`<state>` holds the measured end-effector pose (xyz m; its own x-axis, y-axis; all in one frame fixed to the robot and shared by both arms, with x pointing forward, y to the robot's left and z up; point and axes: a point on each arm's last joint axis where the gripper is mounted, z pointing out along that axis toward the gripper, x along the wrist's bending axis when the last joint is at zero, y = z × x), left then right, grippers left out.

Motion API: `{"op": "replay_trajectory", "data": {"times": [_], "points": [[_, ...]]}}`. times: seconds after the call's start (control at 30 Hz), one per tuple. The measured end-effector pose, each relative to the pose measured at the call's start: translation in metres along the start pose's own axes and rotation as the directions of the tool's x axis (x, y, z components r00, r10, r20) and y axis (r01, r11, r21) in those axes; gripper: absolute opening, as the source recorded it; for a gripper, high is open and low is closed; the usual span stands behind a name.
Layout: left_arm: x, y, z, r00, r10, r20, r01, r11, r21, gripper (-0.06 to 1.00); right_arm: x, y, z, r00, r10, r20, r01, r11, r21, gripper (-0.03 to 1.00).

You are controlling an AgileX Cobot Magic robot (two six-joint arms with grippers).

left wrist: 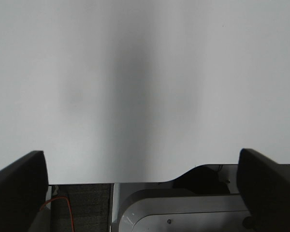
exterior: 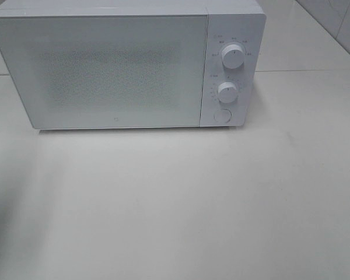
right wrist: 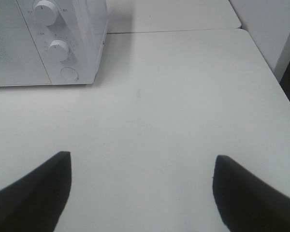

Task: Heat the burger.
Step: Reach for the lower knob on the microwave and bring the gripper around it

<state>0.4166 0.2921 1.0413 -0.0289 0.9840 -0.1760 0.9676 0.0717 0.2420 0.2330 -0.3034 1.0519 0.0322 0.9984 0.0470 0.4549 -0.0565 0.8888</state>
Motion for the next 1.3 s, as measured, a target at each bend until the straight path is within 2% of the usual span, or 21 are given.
{"op": "replay_trajectory", "data": {"times": [0.3,0.37,0.47,0.5,0.57,0.63,0.7,0.73,0.83,0.9,0.93,1.0,1.03,1.1,1.17,1.2,1.27,1.3], "points": [[0.001,-0.040,-0.013,1.000,0.025,-0.014,-0.026,0.995,-0.096,0.98,0.000,0.000,0.000,1.000,0.000,0.000,0.000,1.000,0.000,0.76],[0.001,-0.064,-0.020,0.999,0.043,-0.017,-0.046,0.983,-0.175,0.98,0.000,0.000,0.000,1.000,0.000,0.000,0.000,1.000,0.000,0.76],[0.001,-0.068,-0.021,0.999,0.048,-0.018,-0.050,0.980,-0.194,0.98,0.000,0.000,0.000,1.000,0.000,0.000,0.000,1.000,0.000,0.76],[0.000,-0.080,-0.026,0.998,0.057,-0.020,-0.060,0.968,-0.245,0.98,0.000,0.000,0.000,1.000,0.000,0.000,0.000,1.000,0.000,0.76],[0.000,-0.085,-0.027,0.998,0.060,-0.020,-0.063,0.963,-0.264,0.98,0.000,0.000,0.000,1.000,0.000,0.000,0.000,1.000,0.000,0.76],[0.001,-0.106,-0.031,0.997,0.074,-0.024,-0.078,0.933,-0.351,0.98,0.000,0.000,0.000,1.000,0.000,0.000,0.000,1.000,0.000,0.76],[0.001,-0.109,-0.032,0.997,0.078,-0.027,-0.082,0.926,-0.369,0.98,0.000,0.000,0.000,1.000,0.000,0.000,0.000,1.000,0.000,0.76],[0.000,-0.116,-0.036,0.996,0.084,-0.031,-0.090,0.907,-0.411,0.98,0.000,0.000,0.000,1.000,0.000,0.000,0.000,1.000,0.000,0.76],[0.000,-0.119,-0.038,0.996,0.088,-0.032,-0.093,0.896,-0.434,0.98,0.000,0.000,0.000,1.000,0.000,0.000,0.000,1.000,0.000,0.76],[0.000,-0.129,-0.044,0.994,0.098,-0.043,-0.106,0.858,-0.503,0.98,0.000,0.000,0.000,1.000,0.000,0.000,0.000,1.000,0.000,0.76],[0.000,-0.129,-0.044,0.994,0.098,-0.043,-0.106,0.858,-0.503,0.98,0.000,0.000,0.000,1.000,0.000,0.000,0.000,1.000,0.000,0.76],[0.000,-0.137,-0.048,0.993,0.105,-0.049,-0.115,0.829,-0.547,0.98,0.000,0.000,0.000,1.000,0.000,0.000,0.000,1.000,0.000,0.76],[0.000,-0.137,-0.048,0.993,0.105,-0.049,-0.115,0.829,-0.547,0.98,0.000,0.000,0.000,1.000,0.000,0.000,0.000,1.000,0.000,0.76],[-0.001,-0.145,-0.052,0.992,0.112,-0.053,-0.122,0.795,-0.594,0.98,0.000,0.000,0.000,1.000,0.000,0.000,0.000,1.000,0.000,0.76],[-0.001,-0.148,-0.053,0.992,0.114,-0.055,-0.124,0.782,-0.610,0.98,0.000,0.000,0.000,1.000,0.000,0.000,0.000,1.000,0.000,0.76],[-0.001,-0.154,-0.056,0.991,0.119,-0.058,-0.128,0.758,-0.639,0.98,0.000,0.000,0.000,1.000,0.000,0.000,0.000,1.000,0.000,0.76],[-0.001,-0.156,-0.056,0.991,0.120,-0.059,-0.130,0.749,-0.650,0.98,0.000,0.000,0.000,1.000,0.000,0.000,0.000,1.000,0.000,0.76],[-0.001,-0.161,-0.058,0.990,0.124,-0.062,-0.133,0.725,-0.675,0.98,0.000,0.000,0.000,1.000,0.000,0.000,0.000,1.000,0.000,0.76]]}}
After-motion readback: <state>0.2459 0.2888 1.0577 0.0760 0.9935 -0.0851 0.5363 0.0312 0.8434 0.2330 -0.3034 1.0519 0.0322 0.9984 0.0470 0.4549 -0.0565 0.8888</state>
